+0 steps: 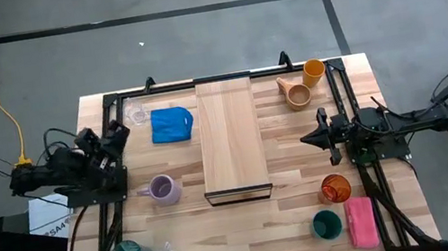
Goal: Stack small to large cups/mugs on shelf
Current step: Put the blue cup on the shelf
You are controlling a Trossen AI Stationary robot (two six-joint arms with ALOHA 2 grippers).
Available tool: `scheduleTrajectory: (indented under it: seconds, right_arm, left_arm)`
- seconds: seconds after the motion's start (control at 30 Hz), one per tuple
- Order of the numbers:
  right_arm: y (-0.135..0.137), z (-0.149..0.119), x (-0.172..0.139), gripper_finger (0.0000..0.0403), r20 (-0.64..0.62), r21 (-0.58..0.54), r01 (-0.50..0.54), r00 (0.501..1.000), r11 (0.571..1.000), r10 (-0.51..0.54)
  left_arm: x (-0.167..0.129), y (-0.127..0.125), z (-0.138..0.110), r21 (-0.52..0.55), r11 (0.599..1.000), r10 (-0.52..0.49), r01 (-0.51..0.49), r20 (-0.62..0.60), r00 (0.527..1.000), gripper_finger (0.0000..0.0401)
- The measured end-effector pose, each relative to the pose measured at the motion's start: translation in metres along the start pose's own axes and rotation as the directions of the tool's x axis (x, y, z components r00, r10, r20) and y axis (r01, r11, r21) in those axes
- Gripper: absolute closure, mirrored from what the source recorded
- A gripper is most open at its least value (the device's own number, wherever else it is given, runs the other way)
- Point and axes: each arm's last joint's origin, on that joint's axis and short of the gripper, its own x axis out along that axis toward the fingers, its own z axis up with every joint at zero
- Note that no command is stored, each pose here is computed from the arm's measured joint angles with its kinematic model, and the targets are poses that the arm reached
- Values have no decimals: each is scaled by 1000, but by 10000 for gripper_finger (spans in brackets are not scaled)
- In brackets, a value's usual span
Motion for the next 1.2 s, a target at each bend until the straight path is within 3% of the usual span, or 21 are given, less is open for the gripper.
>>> scheduleTrajectory:
  seconds: [0.17, 0.3, 0.37, 0.47, 0.57, 0.67, 0.73, 0.8, 0.87, 1.0, 1.07, 1.13, 1.2]
  right_arm:
    - [0, 0, 0, 403, 0, 0, 0, 1000, 1000, 0]
    - [0, 0, 0, 403, 0, 0, 0, 1000, 1000, 0]
    - [0, 0, 0, 403, 0, 0, 0, 1000, 1000, 0]
    - [0, 0, 0, 403, 0, 0, 0, 1000, 1000, 0]
    - [0, 0, 0, 403, -1, 0, 0, 1000, 1000, 0]
    - [0, 0, 0, 403, 0, 0, 0, 1000, 1000, 0]
    - [0, 0, 0, 403, 0, 0, 0, 1000, 1000, 0]
    - [0, 0, 0, 403, 0, 0, 0, 1000, 1000, 0]
    - [0, 0, 0, 403, 0, 0, 0, 1000, 1000, 0]
    - [0, 0, 0, 403, 0, 0, 0, 1000, 1000, 0]
    - [0, 0, 0, 403, 0, 0, 0, 1000, 1000, 0]
    - [0, 0, 0, 403, 0, 0, 0, 1000, 1000, 0]
    - [0, 0, 0, 403, 0, 0, 0, 1000, 1000, 0]
  left_arm:
    - [37, -17, 12, 137, 986, 129, -95, -260, 957, 348]
    - [73, -32, 14, 259, 957, 250, -133, -494, 833, 280]
    - [92, -39, 16, 239, 950, 306, -202, -579, 756, 242]
    - [121, -51, 20, 245, 931, 364, -270, -649, 668, 190]
    - [147, -59, 18, 313, 913, 408, -262, -672, 618, 154]
    - [171, -67, 15, 331, 905, 425, -267, -680, 598, 133]
    - [183, -72, 14, 335, 904, 427, -265, -718, 550, 125]
    - [191, -74, 10, 362, 893, 448, -269, -774, 447, 124]
    - [195, -76, 7, 397, 877, 470, -271, -829, 305, 126]
    - [196, -84, 1, 421, 876, 423, -236, -905, -45, 136]
    - [191, -92, -2, 436, 878, 400, -198, -895, -195, 141]
    - [181, -103, -5, 447, 882, 392, -148, -872, -293, 147]
    - [171, -117, -7, 436, 893, 381, -111, -864, -329, 153]
